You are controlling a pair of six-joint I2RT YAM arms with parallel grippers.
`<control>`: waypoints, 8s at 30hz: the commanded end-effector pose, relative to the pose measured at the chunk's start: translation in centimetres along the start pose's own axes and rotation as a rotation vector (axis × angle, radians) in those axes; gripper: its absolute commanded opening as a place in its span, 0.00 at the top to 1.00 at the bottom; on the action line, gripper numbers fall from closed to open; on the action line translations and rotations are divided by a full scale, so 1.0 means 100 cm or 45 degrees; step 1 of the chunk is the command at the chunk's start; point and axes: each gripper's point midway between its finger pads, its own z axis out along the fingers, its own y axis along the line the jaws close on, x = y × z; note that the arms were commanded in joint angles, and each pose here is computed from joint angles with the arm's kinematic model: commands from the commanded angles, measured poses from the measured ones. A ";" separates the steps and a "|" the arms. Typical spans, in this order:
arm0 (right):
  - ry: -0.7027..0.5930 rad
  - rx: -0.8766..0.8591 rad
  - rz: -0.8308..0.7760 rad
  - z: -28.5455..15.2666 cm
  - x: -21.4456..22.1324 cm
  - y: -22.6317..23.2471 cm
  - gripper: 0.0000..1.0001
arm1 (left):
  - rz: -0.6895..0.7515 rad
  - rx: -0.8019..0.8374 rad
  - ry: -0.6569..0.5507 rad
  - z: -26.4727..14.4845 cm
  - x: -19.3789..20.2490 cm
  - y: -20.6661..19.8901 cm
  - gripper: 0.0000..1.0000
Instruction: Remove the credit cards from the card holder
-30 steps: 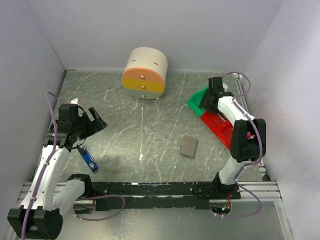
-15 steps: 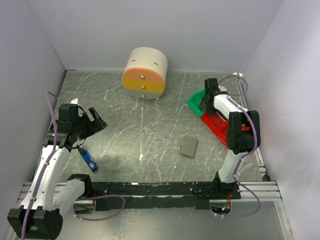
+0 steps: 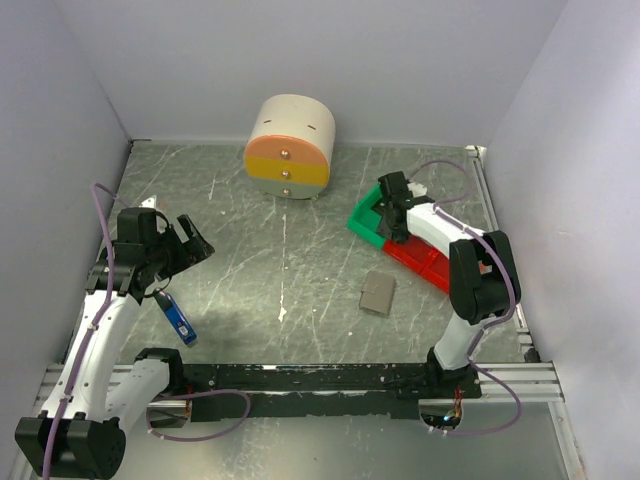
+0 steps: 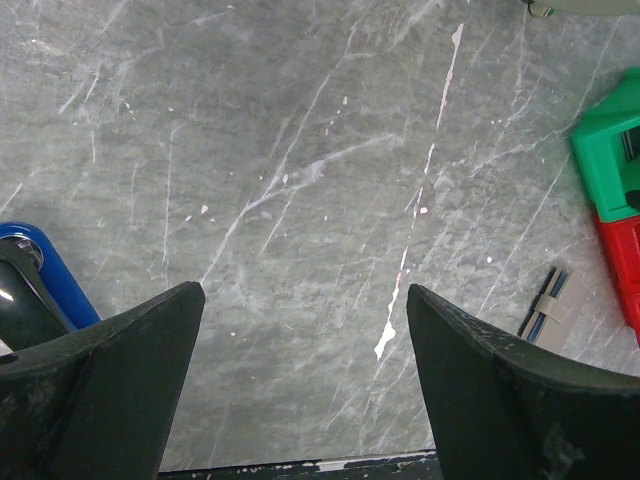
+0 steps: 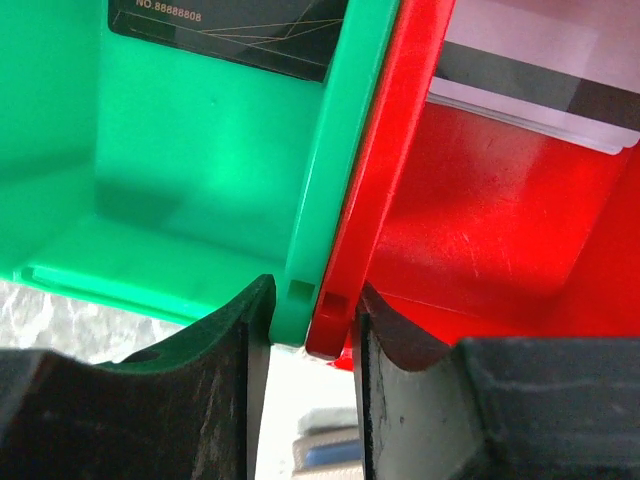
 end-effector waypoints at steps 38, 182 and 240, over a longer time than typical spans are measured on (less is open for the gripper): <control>-0.016 -0.434 -0.665 -0.099 0.180 0.208 0.64 | 0.003 0.026 0.015 -0.005 0.005 -0.001 0.05; 0.451 -0.788 -0.242 -0.131 0.265 0.036 0.56 | 0.269 0.712 0.562 -0.002 0.157 -0.131 0.16; 0.212 -0.243 -0.595 -0.111 0.268 0.033 0.76 | 0.293 0.460 0.777 0.057 0.259 -0.137 0.34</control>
